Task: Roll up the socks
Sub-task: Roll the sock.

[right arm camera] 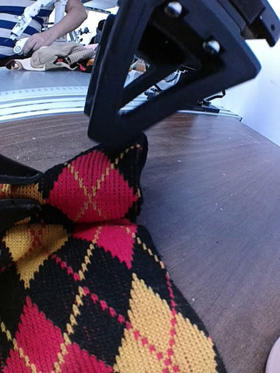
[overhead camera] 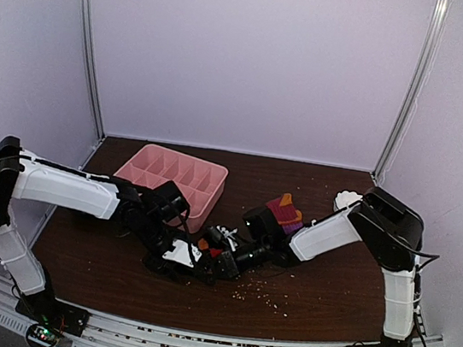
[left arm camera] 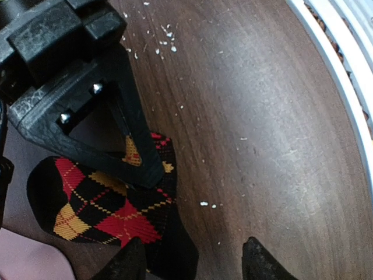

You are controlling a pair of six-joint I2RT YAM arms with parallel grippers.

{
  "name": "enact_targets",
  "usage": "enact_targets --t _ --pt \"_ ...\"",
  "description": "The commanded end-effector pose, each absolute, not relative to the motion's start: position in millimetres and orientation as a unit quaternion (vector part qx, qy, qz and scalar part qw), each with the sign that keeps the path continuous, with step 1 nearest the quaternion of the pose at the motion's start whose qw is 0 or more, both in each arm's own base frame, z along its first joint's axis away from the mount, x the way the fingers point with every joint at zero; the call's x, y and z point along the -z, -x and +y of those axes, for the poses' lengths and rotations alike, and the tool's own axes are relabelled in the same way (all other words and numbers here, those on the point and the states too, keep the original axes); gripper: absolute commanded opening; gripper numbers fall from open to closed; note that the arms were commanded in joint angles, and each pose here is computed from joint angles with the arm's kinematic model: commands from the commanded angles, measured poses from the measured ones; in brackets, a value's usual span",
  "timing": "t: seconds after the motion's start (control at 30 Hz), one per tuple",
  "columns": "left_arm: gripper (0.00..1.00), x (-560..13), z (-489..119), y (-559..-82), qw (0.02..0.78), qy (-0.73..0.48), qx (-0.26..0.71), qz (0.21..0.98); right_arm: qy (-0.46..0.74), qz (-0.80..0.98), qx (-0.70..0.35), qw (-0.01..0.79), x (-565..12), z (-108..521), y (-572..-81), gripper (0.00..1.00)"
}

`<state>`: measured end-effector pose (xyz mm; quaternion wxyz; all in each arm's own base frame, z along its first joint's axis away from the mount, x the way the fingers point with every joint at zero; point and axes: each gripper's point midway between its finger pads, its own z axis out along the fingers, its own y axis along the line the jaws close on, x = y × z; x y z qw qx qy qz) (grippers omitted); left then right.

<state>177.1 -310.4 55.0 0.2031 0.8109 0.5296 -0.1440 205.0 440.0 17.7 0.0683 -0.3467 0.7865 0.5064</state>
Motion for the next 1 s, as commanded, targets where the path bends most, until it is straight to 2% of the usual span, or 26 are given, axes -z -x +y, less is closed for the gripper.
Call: enact_targets --t 0.0,0.3,0.5,0.7,0.83,0.97 --pt "0.59 -56 -328 -195 0.237 -0.811 0.118 0.522 0.233 0.911 -0.322 -0.115 108 341 -149 0.0" --pt "0.59 -38 -332 -200 0.224 -0.816 0.095 0.524 0.223 0.907 -0.341 -0.111 100 349 -153 0.0" --pt "0.48 -21 -320 -200 0.198 -0.823 0.075 0.527 0.211 0.903 -0.36 -0.109 96 354 -154 0.01" --pt "0.39 -14 -313 -200 0.169 -0.823 0.065 0.538 0.201 0.895 -0.388 -0.089 88 358 -154 0.14" --pt "0.36 -14 -311 -200 0.133 -0.815 0.083 0.557 0.219 0.888 -0.403 -0.033 71 358 -161 0.24" --pt "0.36 -25 -317 -200 0.099 -0.782 0.157 0.595 0.243 0.88 -0.406 0.043 52 351 -170 0.33"
